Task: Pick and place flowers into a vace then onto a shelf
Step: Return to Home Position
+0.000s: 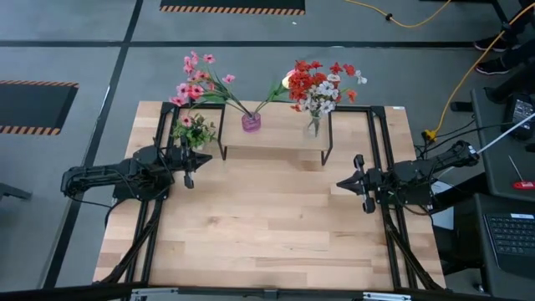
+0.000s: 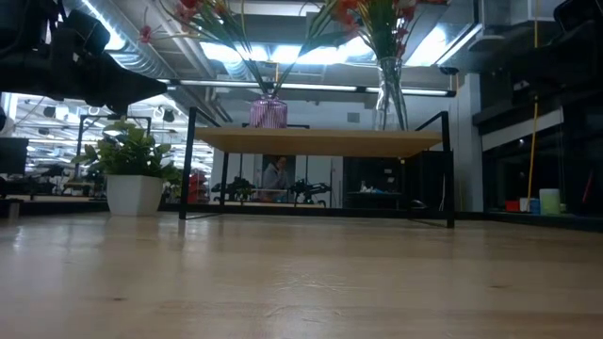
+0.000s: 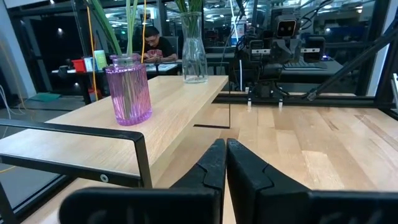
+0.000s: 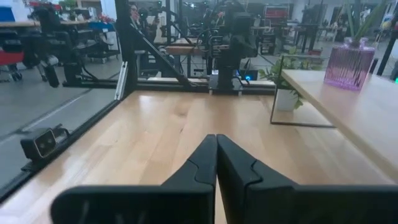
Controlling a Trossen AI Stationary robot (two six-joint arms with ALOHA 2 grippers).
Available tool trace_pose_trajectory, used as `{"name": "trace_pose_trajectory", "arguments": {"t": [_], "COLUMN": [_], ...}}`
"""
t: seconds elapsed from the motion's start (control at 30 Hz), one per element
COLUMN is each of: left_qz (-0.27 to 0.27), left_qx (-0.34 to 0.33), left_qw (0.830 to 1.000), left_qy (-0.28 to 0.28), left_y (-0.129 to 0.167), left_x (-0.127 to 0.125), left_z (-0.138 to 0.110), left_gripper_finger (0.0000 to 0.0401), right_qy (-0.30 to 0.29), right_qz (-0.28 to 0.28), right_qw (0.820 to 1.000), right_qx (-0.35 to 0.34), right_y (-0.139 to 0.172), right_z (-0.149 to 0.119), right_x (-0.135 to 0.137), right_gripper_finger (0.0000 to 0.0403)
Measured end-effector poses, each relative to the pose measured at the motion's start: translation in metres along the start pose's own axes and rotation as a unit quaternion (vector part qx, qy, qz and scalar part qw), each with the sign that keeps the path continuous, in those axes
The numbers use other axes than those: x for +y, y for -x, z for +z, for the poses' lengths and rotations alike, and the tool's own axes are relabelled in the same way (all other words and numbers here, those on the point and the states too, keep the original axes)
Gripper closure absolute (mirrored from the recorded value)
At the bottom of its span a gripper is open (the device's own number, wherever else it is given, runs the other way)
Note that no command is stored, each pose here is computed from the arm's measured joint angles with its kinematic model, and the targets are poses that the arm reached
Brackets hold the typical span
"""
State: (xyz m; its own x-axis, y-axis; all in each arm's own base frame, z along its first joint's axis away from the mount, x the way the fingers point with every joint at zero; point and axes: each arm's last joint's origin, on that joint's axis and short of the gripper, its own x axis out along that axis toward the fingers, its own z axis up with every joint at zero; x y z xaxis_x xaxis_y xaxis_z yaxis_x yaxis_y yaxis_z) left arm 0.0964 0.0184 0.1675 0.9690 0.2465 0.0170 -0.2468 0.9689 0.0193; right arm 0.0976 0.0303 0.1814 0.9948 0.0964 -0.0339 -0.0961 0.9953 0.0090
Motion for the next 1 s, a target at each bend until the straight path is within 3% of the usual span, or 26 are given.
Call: {"name": "trace_pose_trajectory", "arguments": {"t": [0.2,0.43,1.0], "left_qz": [0.000,0.000,0.000], "left_qx": [0.000,0.001,0.002], "left_qw": [1.000,1.000,1.000], "left_qy": [0.000,0.000,0.000], "left_y": [0.000,0.000,0.000], "left_x": [0.000,0.000,0.000], "left_z": [0.000,0.000,0.000], "left_gripper_finger": [0.0391,0.0394,0.0392], "right_qy": [0.014,-0.013,-0.006], "right_qz": [0.008,0.066,0.094], "right_qw": [1.000,0.997,0.995], "right_qx": [-0.006,-0.049,-0.029], "right_y": [-0.001,0.005,0.004], "right_z": [-0.017,-0.010,-0.014], "right_x": [0.001,0.000,-0.005], "right_gripper_finger": [0.0391,0.0391,0.0391]}}
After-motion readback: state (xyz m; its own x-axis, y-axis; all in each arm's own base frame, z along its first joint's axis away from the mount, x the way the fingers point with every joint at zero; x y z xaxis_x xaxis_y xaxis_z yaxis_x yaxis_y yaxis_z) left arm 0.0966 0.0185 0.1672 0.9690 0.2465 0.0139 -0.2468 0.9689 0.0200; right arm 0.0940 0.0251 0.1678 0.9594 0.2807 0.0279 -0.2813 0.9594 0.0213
